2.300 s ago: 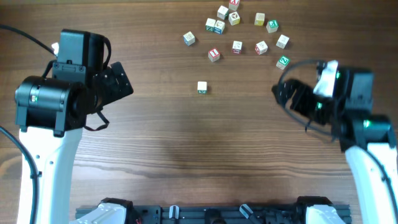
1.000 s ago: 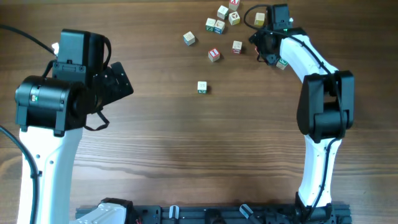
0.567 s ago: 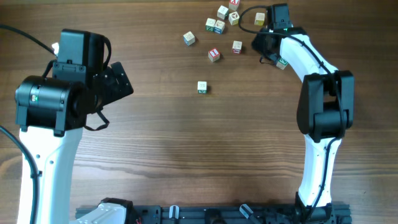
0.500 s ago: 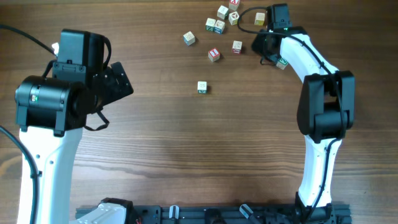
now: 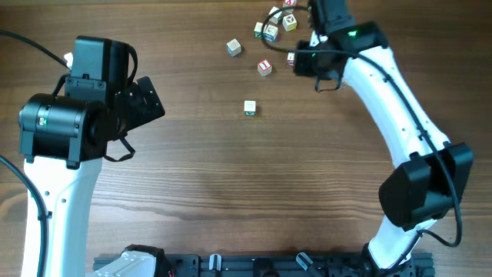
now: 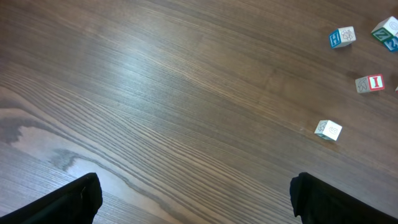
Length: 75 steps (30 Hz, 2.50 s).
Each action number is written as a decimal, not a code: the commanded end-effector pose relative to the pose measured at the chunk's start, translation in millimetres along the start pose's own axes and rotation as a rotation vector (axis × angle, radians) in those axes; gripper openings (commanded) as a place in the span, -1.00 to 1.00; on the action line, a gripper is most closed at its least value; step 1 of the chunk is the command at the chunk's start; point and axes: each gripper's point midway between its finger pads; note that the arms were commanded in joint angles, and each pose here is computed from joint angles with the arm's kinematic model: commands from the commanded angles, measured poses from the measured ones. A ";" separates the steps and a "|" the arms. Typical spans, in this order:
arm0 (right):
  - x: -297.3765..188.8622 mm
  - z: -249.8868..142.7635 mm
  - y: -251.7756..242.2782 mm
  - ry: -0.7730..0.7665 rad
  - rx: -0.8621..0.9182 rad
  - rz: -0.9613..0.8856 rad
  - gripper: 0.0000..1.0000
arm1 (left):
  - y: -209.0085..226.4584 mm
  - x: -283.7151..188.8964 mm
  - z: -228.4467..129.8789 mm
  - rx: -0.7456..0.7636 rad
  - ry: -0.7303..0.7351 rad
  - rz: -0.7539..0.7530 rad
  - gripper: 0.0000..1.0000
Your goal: Form a horizontal line
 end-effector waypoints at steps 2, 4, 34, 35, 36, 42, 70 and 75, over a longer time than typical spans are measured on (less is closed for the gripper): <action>28.9 -31.3 10.7 0.041 -0.032 -0.030 -0.43 | 3.2 -0.3 2.4 -0.017 -0.009 0.012 1.00; 45.9 -41.0 19.8 0.032 -0.047 -0.012 -0.42 | 3.2 -0.3 2.4 -0.017 -0.009 0.012 1.00; 125.8 -99.7 37.0 0.032 -0.020 -0.023 -0.22 | 3.2 -0.3 2.4 -0.017 -0.009 0.012 1.00; 125.8 -99.7 37.1 0.031 -0.021 -0.022 -0.22 | 3.2 -0.3 2.4 -0.017 -0.009 0.012 1.00; 125.8 -99.1 37.6 0.029 -0.020 -0.020 -0.23 | 3.2 -0.3 2.4 -0.017 -0.009 0.012 1.00; 96.2 -69.2 53.2 -0.023 -0.008 0.016 -0.03 | 3.2 -0.3 2.4 -0.017 -0.009 0.012 1.00; 162.1 83.4 -10.8 -0.332 0.127 0.004 0.74 | 3.2 -0.3 2.4 -0.017 -0.009 0.012 1.00; 190.0 68.2 -18.1 -0.287 0.132 -0.021 0.43 | 3.2 -0.3 2.4 -0.017 -0.009 0.012 1.00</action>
Point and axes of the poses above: each gripper's point midway between its finger pads, its own x axis out along the fingers, its own y axis along the line the jaws close on, z = x × y, and after that the axes turned 5 degrees about x, right-handed
